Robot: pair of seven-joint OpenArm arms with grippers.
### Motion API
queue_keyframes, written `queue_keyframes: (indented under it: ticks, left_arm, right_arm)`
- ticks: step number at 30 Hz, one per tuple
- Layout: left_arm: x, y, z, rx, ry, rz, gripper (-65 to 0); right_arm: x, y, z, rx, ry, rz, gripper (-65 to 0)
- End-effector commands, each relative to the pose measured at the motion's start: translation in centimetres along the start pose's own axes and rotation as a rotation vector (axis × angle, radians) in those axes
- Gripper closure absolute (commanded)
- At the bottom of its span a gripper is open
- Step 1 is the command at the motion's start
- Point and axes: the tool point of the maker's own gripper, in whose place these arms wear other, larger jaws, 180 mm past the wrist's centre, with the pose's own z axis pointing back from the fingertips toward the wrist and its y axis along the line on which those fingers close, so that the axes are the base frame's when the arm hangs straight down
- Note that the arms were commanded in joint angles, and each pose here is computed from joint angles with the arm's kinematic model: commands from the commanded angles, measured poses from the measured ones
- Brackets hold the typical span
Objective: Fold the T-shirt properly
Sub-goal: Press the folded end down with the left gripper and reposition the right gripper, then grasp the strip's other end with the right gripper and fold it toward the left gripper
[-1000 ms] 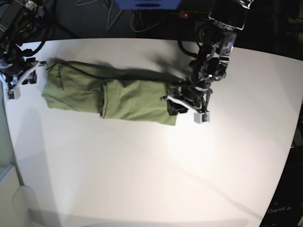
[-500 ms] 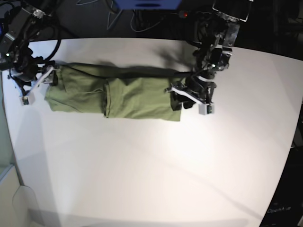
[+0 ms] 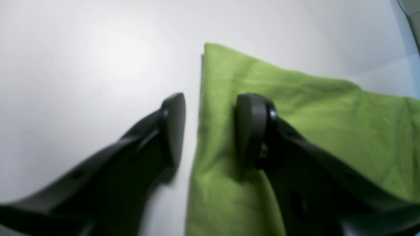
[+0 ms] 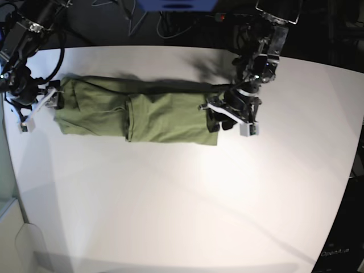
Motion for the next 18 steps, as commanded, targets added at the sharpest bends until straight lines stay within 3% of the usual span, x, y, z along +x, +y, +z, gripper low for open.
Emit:
queue_keyframes:
  ticks: [1,10,18]
  left_arm:
    - [-8.8,5.3,2.5,0.208,0.351,0.031,-29.5]
    - [-8.8,5.3,2.5,0.208,0.353,0.031,-29.5]
    - [-8.9,5.2,2.5,0.207,0.355,0.032,-29.5]
  right_arm:
    - [1.4,-0.8,0.3,-0.008,-0.044,0.016,-47.2]
    - [0.3,-0.3,-1.0,0.029,-0.037,-0.028,-48.8]
    - [-0.2,2.6,-3.1,0.115,-0.01,0.017,-48.8]
